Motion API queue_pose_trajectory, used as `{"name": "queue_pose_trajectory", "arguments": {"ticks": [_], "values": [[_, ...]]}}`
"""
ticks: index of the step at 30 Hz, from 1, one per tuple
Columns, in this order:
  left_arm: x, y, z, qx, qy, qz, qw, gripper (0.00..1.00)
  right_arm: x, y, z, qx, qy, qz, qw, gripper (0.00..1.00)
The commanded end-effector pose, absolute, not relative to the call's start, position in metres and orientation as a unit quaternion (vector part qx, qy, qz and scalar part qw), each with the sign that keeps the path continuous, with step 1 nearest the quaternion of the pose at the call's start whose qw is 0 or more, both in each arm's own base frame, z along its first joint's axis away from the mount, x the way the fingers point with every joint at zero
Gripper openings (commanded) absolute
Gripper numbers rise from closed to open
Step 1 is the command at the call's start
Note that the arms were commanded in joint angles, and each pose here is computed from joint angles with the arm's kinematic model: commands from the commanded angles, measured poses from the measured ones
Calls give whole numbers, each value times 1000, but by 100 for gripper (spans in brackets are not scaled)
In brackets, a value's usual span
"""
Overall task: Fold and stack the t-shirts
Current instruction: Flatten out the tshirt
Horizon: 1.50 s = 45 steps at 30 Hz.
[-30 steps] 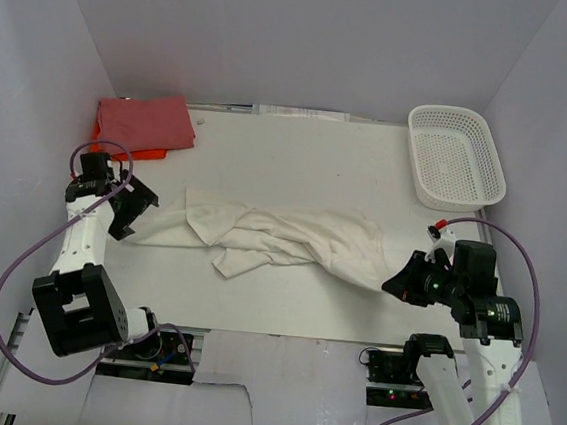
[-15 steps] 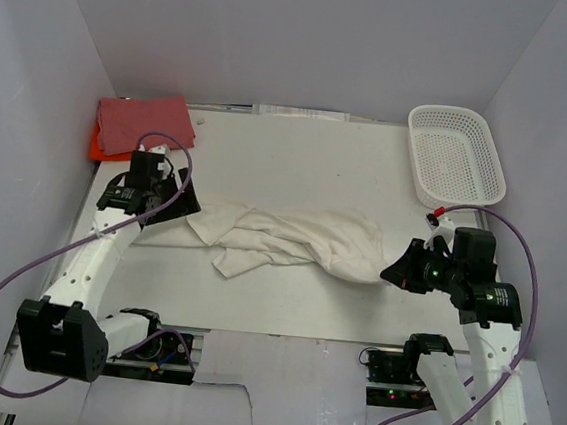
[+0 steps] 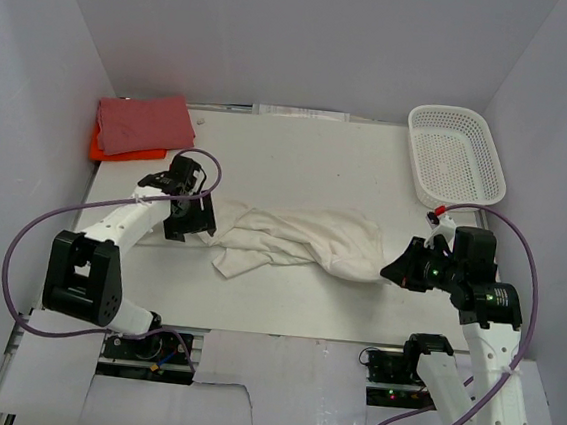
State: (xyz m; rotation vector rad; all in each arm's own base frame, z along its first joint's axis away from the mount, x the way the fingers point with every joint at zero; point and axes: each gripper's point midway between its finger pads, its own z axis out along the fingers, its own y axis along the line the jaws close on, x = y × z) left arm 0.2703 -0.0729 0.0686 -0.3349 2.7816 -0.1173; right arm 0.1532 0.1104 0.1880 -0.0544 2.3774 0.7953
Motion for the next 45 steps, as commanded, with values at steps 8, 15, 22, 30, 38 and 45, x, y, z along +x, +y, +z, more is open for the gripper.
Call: {"name": "queue_pose_trajectory", "arguments": {"ticks": [8, 15, 22, 30, 38, 45], "values": [[283, -98, 61, -116, 976, -86, 165, 75, 156, 115, 197, -40, 888, 315, 333, 8], [285, -100, 55, -118, 977, -82, 157, 63, 155, 116, 197, -42, 887, 316, 335, 8], [288, -103, 51, -116, 978, -78, 151, 56, 154, 116, 196, -44, 886, 318, 335, 9], [286, -101, 45, -117, 980, -68, 143, 41, 153, 117, 198, -46, 884, 320, 337, 9], [290, -101, 58, -120, 976, -74, 164, 30, 154, 117, 194, -45, 885, 321, 335, 9], [286, -101, 51, -120, 979, -69, 151, 32, 153, 118, 195, -47, 883, 323, 336, 9]]}}
